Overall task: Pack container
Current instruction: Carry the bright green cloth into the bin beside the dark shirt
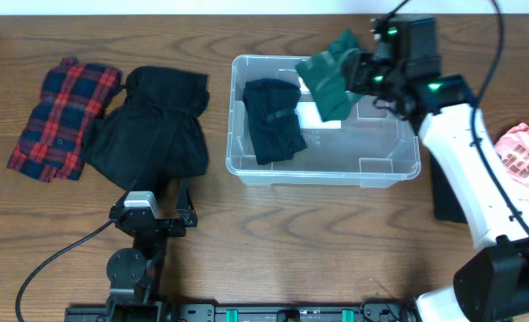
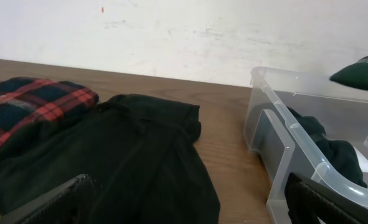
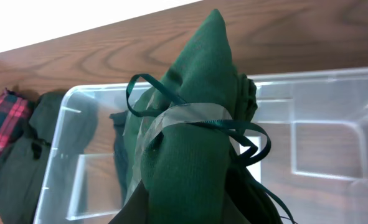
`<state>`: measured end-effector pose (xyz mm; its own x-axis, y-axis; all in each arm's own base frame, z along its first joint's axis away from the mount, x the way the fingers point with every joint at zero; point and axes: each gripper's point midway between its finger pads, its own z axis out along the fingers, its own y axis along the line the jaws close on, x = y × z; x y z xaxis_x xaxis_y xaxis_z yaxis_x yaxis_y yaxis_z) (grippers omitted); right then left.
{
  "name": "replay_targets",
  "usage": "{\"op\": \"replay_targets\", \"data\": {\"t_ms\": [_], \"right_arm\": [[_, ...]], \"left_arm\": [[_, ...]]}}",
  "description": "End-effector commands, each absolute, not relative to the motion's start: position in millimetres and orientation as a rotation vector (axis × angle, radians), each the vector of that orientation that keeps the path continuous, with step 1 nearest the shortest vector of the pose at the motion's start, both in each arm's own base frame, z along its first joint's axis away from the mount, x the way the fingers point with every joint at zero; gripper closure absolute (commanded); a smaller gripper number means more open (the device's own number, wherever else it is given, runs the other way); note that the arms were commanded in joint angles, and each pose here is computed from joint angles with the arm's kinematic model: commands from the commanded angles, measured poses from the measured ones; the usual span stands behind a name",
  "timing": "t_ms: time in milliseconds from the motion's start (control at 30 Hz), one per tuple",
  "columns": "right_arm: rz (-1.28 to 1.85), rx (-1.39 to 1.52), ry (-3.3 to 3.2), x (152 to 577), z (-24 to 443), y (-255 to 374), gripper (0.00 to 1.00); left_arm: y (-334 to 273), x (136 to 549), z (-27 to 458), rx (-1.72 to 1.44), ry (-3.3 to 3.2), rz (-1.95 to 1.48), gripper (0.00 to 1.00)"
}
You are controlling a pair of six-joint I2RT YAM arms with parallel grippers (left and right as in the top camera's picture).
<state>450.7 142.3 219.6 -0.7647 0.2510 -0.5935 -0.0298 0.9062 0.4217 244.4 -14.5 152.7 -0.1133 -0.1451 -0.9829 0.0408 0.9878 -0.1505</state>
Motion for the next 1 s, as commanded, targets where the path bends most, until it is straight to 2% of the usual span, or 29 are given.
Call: {"op": "replay_targets", "data": {"t_ms": [0, 500, 967], "right_arm": [[0.433, 0.325, 2.385, 453.7, 206.6, 141.9, 0.99], [0.351, 0.544, 2.524, 452.9, 135.7, 147.0, 0.99], [0.252, 0.528, 2.605, 451.7, 95.7, 143.6, 0.99]], "left_arm": [[-13.1, 243.7, 137.3, -0.090, 1.723, -0.147, 0.02], [-13.1, 243.7, 137.3, -0.090, 1.723, -0.147, 0.02], [-13.0, 243.7, 137.3, -0.090, 1.723, -0.146, 0.02]]}}
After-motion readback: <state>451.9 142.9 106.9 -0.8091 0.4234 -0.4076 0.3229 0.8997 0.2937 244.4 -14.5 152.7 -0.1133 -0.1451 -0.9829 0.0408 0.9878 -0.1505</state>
